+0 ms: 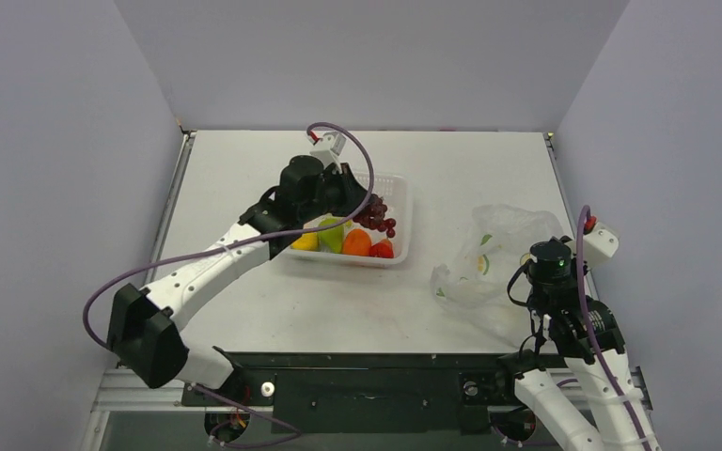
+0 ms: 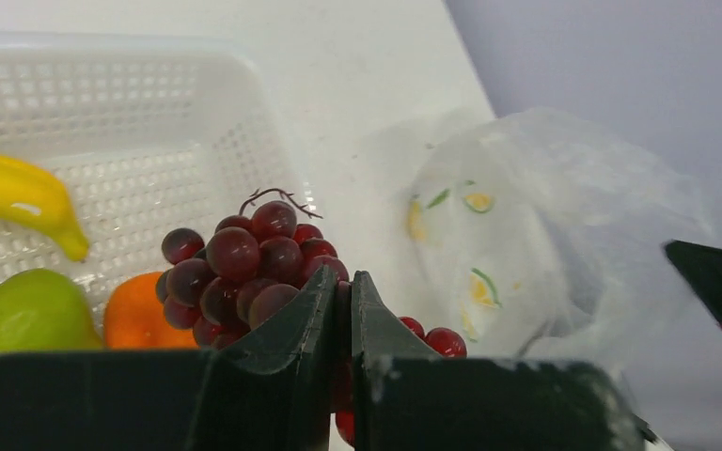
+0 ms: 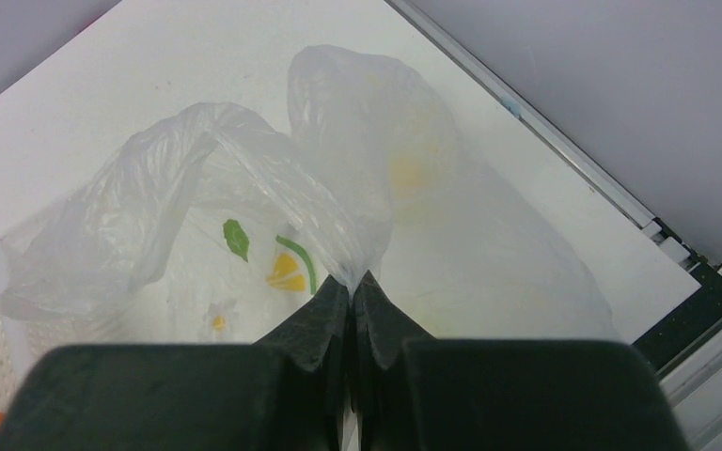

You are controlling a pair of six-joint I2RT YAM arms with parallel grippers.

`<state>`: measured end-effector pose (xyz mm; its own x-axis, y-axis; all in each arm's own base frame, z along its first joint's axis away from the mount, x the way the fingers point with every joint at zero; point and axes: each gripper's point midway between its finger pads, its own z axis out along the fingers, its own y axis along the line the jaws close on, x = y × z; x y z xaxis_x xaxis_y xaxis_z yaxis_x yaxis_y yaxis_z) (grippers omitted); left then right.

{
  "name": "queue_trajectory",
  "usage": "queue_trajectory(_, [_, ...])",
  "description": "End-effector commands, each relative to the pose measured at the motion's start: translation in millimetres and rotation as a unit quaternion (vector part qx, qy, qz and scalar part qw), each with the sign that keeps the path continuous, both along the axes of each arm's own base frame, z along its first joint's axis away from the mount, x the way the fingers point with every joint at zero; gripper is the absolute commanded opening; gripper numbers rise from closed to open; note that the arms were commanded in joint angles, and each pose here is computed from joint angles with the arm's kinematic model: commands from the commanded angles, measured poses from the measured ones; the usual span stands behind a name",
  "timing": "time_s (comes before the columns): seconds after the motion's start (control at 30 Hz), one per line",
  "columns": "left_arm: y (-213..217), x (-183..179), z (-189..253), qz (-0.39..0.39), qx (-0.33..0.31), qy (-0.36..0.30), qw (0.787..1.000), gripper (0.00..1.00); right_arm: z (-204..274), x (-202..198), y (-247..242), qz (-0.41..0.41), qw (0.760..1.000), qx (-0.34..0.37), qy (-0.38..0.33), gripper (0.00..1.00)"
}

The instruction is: Take the fake fruits out of the plastic bag

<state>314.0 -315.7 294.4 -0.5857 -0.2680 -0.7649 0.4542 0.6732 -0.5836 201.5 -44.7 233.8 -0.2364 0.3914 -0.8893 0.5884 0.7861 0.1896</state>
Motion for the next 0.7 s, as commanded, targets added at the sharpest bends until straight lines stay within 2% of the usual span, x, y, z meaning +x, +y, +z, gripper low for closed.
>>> queue_trajectory(0.0, [0.8, 43.3, -26.1, 0.017, 0.017, 0.015, 1.0, 0.0, 0.0, 3.1, 1.5, 0.007, 1.0, -0.002, -0.003, 0.0])
queue_trajectory(0.23, [-18.1, 87.7, -79.9, 0.035, 0.03, 0.059, 0.997, 0.0, -4.9, 6.3, 4.6, 0.015, 1.0, -0.002, 0.004, 0.0])
queue_trajectory(0.27, [-18.4, 92.7, -94.4, 0.041, 0.043, 0.069, 0.996, 0.03, -6.6, 7.4, 6.1, 0.019, 1.0, -0.002, 0.008, 0.0])
queue_trajectory(0.3, [-19.3, 95.8, -96.9, 0.044, 0.046, 0.069, 0.996, 0.16, -7.4, 7.9, 6.4, 0.019, 1.0, -0.002, 0.009, 0.0])
queue_trajectory(0.4, [-18.5, 102.2, -114.8, 0.049, 0.064, 0.072, 0.994, 0.3, -10.1, 9.1, 8.4, 0.025, 1.0, -0.001, 0.015, 0.0])
queue_trajectory(0.47, [-18.1, 103.2, -115.6, 0.042, 0.073, 0.06, 0.995, 0.41, -10.2, 8.9, 8.7, 0.026, 1.0, -0.002, 0.015, 0.0])
queue_trajectory(0.53, [-17.5, 102.6, -114.9, 0.037, 0.081, 0.054, 0.995, 0.57, -9.6, 9.9, 9.4, 0.028, 1.0, -0.001, 0.012, 0.0])
queue_trajectory(0.67, [-13.7, 99.2, -100.2, 0.029, 0.088, 0.037, 0.995, 0.66, -12.2, 11.5, 12.1, 0.035, 0.999, 0.002, 0.017, 0.0])
